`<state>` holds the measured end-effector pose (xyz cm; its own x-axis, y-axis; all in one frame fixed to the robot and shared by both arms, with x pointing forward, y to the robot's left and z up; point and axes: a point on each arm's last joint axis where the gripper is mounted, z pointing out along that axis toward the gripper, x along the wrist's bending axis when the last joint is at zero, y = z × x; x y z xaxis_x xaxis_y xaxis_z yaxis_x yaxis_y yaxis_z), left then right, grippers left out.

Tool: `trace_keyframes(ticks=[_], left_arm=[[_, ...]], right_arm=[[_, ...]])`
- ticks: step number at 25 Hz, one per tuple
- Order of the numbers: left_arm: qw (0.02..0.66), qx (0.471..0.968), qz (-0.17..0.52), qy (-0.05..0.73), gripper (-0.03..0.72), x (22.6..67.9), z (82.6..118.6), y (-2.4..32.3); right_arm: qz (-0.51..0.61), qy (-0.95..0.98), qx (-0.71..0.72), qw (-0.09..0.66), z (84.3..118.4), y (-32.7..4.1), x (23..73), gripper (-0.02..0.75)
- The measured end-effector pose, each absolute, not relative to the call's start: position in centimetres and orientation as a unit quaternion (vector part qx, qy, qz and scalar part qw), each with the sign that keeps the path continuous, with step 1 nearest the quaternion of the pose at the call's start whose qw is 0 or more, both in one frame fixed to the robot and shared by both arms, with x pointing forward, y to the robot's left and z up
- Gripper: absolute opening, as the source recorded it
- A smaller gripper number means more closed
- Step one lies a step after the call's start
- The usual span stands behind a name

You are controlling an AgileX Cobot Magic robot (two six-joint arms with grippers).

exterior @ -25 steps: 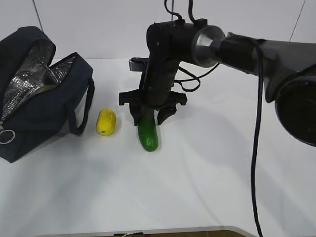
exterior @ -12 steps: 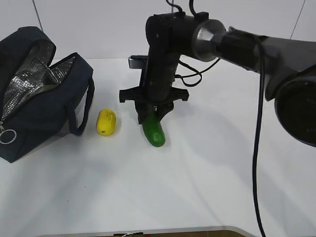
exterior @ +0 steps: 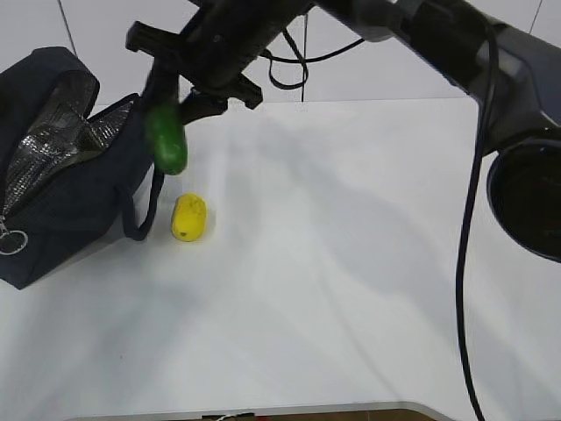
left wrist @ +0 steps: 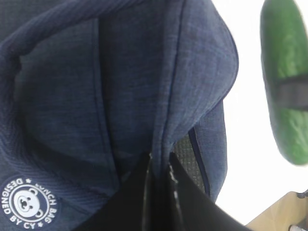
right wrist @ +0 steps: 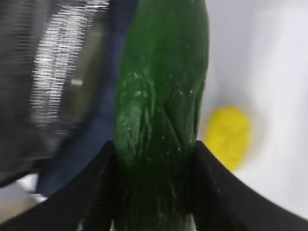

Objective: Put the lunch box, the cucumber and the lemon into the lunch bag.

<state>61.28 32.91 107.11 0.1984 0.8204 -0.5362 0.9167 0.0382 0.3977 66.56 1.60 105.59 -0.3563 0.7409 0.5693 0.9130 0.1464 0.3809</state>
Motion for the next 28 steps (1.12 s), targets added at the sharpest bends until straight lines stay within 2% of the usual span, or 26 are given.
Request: trace_keyframes(ticks=[4, 10, 18, 22, 28], left_arm=[[0.351, 0.69, -0.069, 0.629, -0.006, 61.3, 107.1, 32.9], [0.351, 0.69, -0.069, 0.629, -0.006, 61.3, 107.1, 32.9], [0.351, 0.69, -0.069, 0.629, -0.006, 61.3, 107.1, 32.9], [0.351, 0.69, -0.069, 0.629, -0.006, 61.3, 107.1, 32.9], [0.35, 0.691, -0.068, 0.629, -0.006, 61.3, 107.1, 32.9]], right_arm=[[-0.403, -0.713, -0.544, 0.183, 105.5, 3.0, 66.8, 0.328], [-0.444, -0.649, -0.549, 0.282, 102.0, 5.5, 67.6, 0.328], [-0.471, -0.611, -0.563, 0.296, 99.3, 8.2, 67.5, 0.345], [-0.475, -0.604, -0.569, 0.294, 98.5, 8.5, 67.7, 0.395], [-0.477, -0.603, -0.568, 0.293, 98.6, 8.5, 67.7, 0.537]])
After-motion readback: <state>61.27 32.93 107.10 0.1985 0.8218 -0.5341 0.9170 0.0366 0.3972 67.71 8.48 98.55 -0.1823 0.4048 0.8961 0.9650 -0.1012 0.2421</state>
